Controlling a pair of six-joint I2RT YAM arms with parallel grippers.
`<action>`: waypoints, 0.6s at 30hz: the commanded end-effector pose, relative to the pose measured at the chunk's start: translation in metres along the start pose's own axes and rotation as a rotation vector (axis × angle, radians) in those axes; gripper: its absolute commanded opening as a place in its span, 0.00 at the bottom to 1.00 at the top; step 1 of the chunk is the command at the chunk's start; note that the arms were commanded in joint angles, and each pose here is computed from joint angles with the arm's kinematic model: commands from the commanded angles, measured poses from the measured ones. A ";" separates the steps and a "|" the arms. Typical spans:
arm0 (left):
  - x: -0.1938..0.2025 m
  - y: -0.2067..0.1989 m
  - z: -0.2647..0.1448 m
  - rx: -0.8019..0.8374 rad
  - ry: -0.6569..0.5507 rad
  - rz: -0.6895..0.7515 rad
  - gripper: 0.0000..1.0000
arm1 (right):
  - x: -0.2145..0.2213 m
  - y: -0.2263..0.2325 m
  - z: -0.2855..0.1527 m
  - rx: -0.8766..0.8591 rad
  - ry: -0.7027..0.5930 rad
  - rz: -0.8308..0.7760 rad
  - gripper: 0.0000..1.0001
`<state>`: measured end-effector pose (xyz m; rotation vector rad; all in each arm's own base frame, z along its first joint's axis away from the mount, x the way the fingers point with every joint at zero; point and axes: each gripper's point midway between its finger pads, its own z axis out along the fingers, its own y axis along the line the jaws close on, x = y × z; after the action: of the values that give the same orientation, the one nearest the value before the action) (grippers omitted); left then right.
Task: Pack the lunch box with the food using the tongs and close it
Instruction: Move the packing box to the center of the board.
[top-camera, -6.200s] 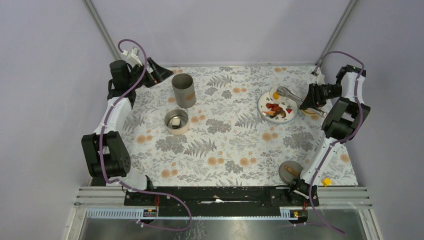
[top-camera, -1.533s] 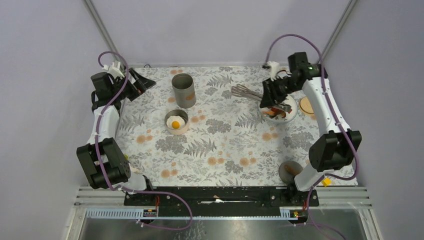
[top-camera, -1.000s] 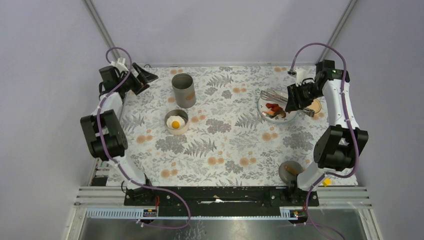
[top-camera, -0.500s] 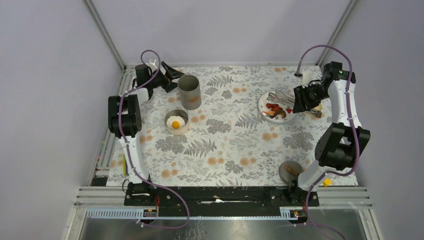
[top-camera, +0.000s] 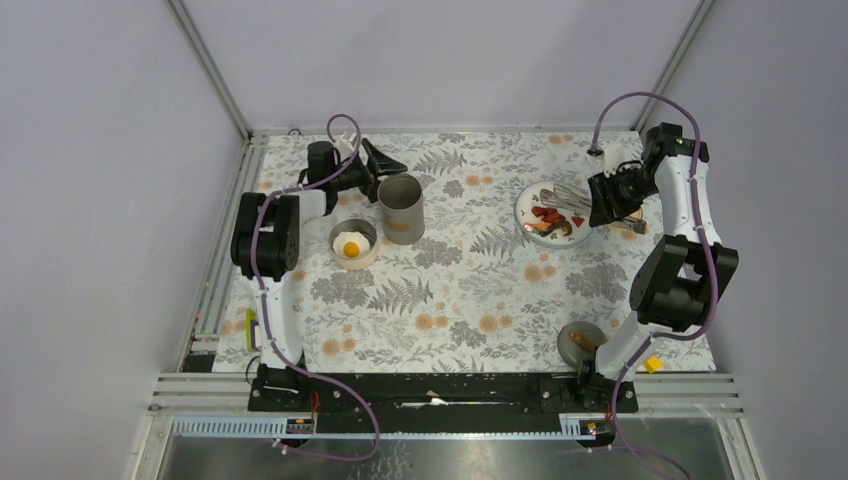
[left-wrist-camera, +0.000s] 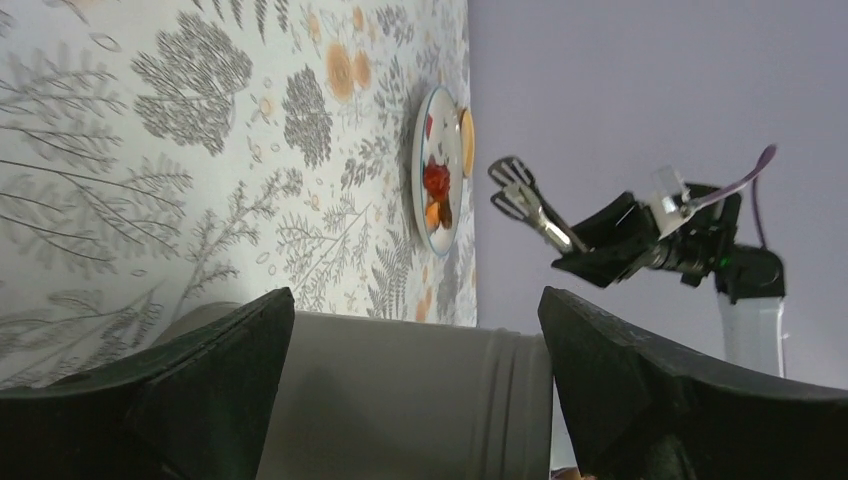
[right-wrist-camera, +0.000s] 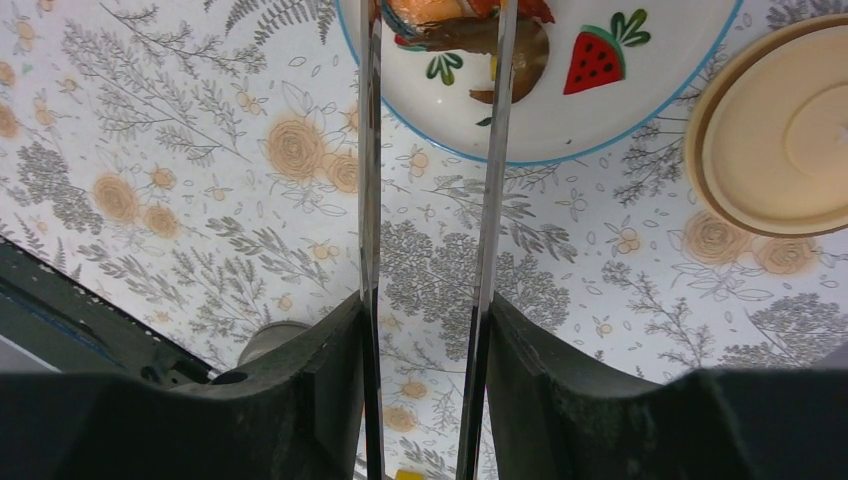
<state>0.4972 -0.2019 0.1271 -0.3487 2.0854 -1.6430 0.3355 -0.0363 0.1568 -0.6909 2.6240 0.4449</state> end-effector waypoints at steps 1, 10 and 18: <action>0.012 -0.036 -0.004 0.000 0.053 0.162 0.99 | -0.011 -0.015 -0.013 0.056 -0.004 -0.070 0.50; -0.033 -0.064 -0.061 -0.101 -0.014 0.375 0.99 | -0.014 -0.034 -0.019 0.095 0.057 -0.269 0.50; -0.034 -0.077 -0.101 -0.178 -0.055 0.431 0.99 | -0.008 -0.047 -0.007 0.062 0.157 -0.438 0.50</action>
<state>0.4895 -0.1136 0.2015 -0.1094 2.1036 -1.2521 0.3659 -0.0701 0.1588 -1.0917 2.5390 0.2308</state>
